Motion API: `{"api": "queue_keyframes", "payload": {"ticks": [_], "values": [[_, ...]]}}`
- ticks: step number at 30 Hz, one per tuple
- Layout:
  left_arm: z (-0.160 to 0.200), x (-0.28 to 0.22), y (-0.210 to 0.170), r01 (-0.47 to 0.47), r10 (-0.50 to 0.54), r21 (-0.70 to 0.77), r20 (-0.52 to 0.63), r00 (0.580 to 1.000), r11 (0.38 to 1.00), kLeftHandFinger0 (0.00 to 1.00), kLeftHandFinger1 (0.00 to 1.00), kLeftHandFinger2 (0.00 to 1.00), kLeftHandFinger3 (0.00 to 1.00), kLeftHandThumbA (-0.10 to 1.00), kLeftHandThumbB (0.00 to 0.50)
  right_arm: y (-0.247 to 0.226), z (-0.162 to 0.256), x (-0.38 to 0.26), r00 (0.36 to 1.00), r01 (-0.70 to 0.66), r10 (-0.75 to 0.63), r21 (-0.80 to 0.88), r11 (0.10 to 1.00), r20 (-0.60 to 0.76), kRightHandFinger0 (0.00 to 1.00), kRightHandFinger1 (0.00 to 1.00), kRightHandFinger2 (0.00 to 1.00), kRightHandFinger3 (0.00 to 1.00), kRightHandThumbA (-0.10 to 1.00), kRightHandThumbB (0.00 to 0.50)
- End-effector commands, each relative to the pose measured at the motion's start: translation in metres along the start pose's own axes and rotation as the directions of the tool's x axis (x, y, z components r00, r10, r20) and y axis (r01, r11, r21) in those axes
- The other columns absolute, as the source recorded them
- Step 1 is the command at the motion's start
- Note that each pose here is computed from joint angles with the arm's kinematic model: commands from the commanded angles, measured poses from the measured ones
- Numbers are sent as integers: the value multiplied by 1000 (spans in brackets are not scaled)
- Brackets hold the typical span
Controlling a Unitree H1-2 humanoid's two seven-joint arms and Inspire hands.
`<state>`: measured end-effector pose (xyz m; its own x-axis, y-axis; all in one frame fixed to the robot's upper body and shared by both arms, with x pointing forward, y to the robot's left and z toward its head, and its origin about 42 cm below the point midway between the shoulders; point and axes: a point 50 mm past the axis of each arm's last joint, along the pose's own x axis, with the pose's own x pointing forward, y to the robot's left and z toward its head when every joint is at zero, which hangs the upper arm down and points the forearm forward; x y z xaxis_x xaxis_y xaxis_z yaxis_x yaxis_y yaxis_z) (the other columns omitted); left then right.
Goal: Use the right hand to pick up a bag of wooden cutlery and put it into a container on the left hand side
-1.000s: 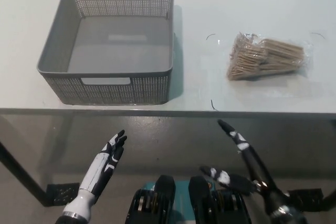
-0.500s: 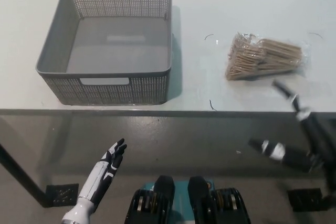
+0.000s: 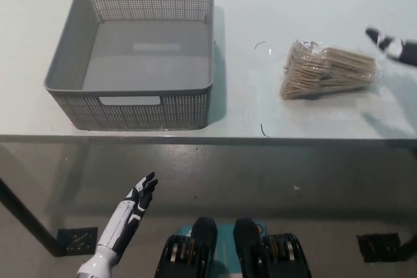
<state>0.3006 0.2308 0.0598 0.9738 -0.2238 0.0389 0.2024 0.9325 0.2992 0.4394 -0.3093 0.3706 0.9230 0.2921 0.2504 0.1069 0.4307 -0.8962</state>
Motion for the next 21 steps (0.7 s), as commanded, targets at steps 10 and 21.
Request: {"api": "queue_keyframes", "payload": {"ticks": [10, 21], "values": [[8, 7, 6, 36, -37, 25, 66, 997, 999, 1000, 1000, 1000, 1000, 1000, 274, -30, 2, 102, 935, -349, 315, -269, 898, -162, 1000, 1000, 1000, 1000, 732, 500], [11, 10, 7, 49, -52, 44, 76, 996, 998, 1000, 1000, 1000, 1000, 1000, 277, -6, -4, 129, 840, -541, 495, -292, 788, -220, 1000, 1000, 1000, 1000, 698, 500]]}}
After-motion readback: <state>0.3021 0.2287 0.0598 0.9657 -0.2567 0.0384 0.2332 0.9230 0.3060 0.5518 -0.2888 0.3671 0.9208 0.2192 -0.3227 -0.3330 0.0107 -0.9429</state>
